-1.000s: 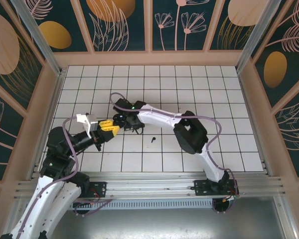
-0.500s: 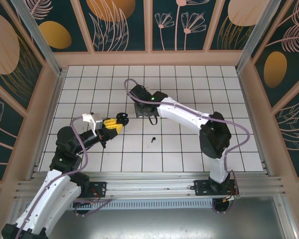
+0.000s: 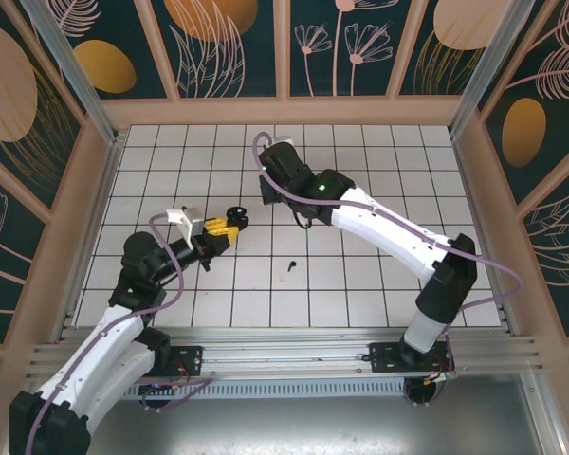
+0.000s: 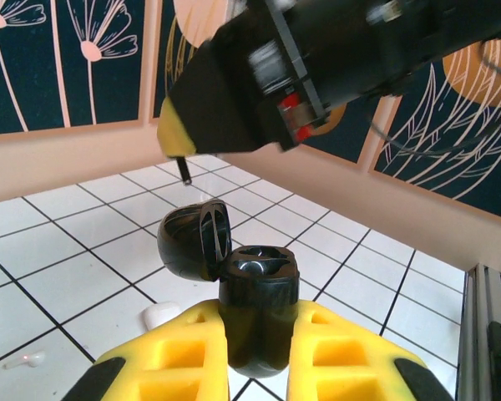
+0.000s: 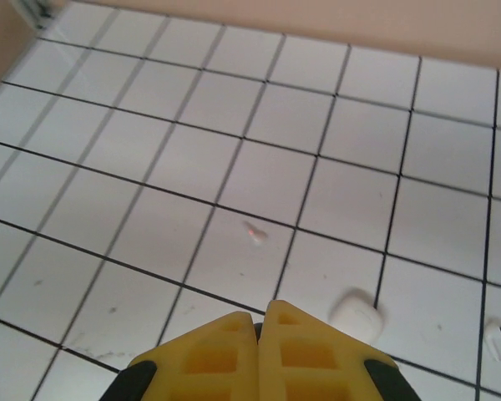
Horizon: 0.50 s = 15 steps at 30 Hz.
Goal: Insert wireless bluetooth earbuds into charging case
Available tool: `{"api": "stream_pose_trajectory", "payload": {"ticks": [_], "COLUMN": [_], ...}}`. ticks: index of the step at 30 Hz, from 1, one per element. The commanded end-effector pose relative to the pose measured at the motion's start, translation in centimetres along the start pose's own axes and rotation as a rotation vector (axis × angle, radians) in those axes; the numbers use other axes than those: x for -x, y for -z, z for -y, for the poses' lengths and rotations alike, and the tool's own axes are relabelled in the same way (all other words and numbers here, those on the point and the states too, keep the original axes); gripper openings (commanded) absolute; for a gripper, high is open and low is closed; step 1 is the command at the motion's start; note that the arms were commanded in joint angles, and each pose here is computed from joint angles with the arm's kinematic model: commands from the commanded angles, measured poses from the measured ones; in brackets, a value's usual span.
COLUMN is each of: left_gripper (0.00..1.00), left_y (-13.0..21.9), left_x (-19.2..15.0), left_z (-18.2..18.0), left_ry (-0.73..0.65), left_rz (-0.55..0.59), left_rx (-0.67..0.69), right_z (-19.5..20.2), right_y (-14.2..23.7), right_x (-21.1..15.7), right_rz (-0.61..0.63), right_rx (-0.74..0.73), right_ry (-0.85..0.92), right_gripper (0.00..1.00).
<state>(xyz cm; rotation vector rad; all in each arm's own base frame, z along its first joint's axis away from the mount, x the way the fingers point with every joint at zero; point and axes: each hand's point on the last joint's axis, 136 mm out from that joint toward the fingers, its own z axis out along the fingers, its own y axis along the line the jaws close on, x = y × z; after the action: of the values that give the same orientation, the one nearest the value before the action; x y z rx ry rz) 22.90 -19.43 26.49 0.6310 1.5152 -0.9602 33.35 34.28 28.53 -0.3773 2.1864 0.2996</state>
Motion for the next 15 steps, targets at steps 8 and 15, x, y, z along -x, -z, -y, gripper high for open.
{"api": "stream_pose_trajectory", "payload": {"ticks": [8,15], "left_gripper": [0.0,0.0], "left_y": [-1.1,-1.3], "left_x": [1.7,2.1], "left_z": [-0.8,-1.0], "left_ry": [0.03,0.065], "left_rz": [0.078,0.101], "left_rx": [-0.009,-0.008], "right_z": [-3.9,-5.9], "right_y": [5.6,6.2], "right_x": [4.1,3.7], "right_rz": [0.238,0.247], "right_rx": [0.102,0.177], "right_ry": [0.126,0.172], "right_gripper": [0.02,0.01]}}
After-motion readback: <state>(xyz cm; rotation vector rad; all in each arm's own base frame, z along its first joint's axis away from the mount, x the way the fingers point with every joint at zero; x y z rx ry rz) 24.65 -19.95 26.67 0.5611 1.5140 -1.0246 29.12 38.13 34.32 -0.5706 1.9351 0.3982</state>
